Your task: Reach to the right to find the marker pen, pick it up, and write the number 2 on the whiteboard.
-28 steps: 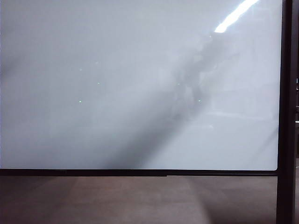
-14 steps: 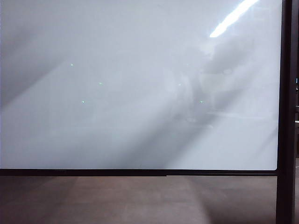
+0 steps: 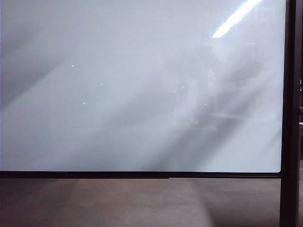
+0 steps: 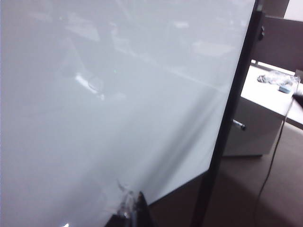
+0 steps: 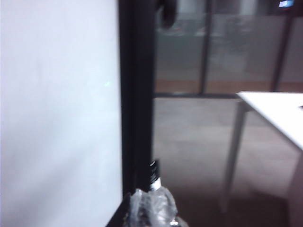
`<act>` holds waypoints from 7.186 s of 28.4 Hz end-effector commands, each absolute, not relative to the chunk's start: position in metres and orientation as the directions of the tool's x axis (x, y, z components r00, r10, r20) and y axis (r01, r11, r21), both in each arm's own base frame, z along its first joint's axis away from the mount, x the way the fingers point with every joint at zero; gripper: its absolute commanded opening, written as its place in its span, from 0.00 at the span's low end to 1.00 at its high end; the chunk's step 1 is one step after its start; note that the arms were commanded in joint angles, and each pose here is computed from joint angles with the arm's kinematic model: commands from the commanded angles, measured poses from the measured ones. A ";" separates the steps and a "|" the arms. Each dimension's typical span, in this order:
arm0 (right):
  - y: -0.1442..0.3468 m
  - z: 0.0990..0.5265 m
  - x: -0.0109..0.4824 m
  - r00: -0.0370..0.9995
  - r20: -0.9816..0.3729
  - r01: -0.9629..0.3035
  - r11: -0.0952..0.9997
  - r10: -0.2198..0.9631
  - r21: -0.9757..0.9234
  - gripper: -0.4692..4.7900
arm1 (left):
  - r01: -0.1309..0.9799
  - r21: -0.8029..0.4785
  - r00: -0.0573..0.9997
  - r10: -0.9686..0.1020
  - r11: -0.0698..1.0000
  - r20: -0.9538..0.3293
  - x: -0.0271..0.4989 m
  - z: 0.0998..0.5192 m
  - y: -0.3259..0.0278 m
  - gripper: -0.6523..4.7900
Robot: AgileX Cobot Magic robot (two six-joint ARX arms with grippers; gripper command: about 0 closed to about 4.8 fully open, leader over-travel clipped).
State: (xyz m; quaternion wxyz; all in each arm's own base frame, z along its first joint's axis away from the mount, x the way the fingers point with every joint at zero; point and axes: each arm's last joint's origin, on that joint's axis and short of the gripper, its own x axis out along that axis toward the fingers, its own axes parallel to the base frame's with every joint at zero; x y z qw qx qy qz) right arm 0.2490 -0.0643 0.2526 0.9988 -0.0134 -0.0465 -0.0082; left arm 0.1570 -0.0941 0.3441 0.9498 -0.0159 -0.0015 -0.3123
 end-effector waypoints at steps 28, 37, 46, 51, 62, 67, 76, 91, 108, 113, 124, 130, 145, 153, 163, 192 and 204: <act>-0.099 0.150 0.359 0.996 0.046 -0.072 0.997 0.073 -0.025 0.61 | 0.574 -0.002 0.817 -0.573 0.819 0.063 0.162 0.350 -0.096 0.11; -0.103 0.151 0.374 0.996 0.042 -0.083 0.996 0.084 -0.017 0.61 | 0.575 -0.002 0.817 -0.574 0.818 0.063 0.162 0.350 -0.096 0.11; -0.105 0.141 0.378 0.997 0.013 -0.075 0.997 0.075 -0.006 0.61 | 0.575 -0.002 0.816 -0.574 0.818 0.062 0.162 0.350 -0.096 0.11; -0.105 0.142 0.379 0.997 0.019 -0.076 0.997 0.076 -0.008 0.61 | 0.575 -0.002 0.816 -0.574 0.818 0.062 0.162 0.349 -0.096 0.11; -0.107 0.140 0.384 0.997 0.018 -0.075 0.997 0.076 -0.007 0.61 | 0.575 -0.002 0.816 -0.574 0.818 0.061 0.162 0.349 -0.096 0.11; -0.107 0.140 0.384 0.997 0.014 -0.075 0.997 0.075 -0.006 0.50 | 0.575 -0.004 0.817 -0.574 0.818 0.047 0.162 0.348 -0.096 0.11; -0.106 0.140 0.384 0.997 0.015 -0.078 0.997 0.078 -0.006 0.48 | 0.575 -0.004 0.817 -0.574 0.818 0.047 0.162 0.348 -0.096 0.11; -0.105 0.140 0.384 0.997 0.014 -0.078 0.997 0.079 -0.005 0.36 | 0.575 -0.004 0.817 -0.574 0.818 0.047 0.162 0.348 -0.096 0.11; -0.105 0.139 0.384 0.996 0.009 -0.085 0.996 0.085 0.004 0.27 | 0.575 -0.003 0.817 -0.574 0.818 0.047 0.162 0.348 -0.096 0.11; -0.104 0.139 0.385 0.996 0.009 -0.094 0.996 0.094 0.004 0.28 | 0.575 -0.003 0.817 -0.575 0.818 0.046 0.162 0.348 -0.096 0.11; -0.103 0.140 0.385 0.994 0.020 -0.110 0.994 0.110 -0.001 0.38 | 0.575 -0.004 0.818 -0.574 0.818 0.043 0.162 0.348 -0.096 0.11; -0.103 0.142 0.385 0.993 0.034 -0.109 0.994 0.109 -0.007 0.38 | 0.575 -0.004 0.817 -0.575 0.818 0.043 0.162 0.348 -0.096 0.11; -0.103 0.140 0.385 0.994 0.018 -0.105 0.994 0.105 0.000 0.18 | 0.575 -0.004 0.818 -0.574 0.818 0.037 0.162 0.347 -0.096 0.11; -0.103 0.147 0.384 0.991 0.085 -0.106 0.994 0.106 -0.004 0.17 | 0.575 -0.004 0.818 -0.574 0.818 0.038 0.162 0.347 -0.096 0.11; -0.133 0.172 0.371 0.985 0.171 0.006 1.000 -0.006 -0.003 0.17 | 0.574 0.014 0.818 -0.574 0.818 0.031 0.162 0.347 -0.096 0.11; -0.037 0.395 0.240 0.866 0.413 -0.303 0.953 0.282 -0.015 0.16 | 0.578 0.013 0.816 -0.578 0.816 0.026 0.162 0.346 -0.096 0.11; 0.061 0.394 0.238 0.819 0.428 -0.440 0.897 0.382 0.043 0.16 | 0.578 0.014 0.816 -0.578 0.816 0.025 0.162 0.346 -0.096 0.11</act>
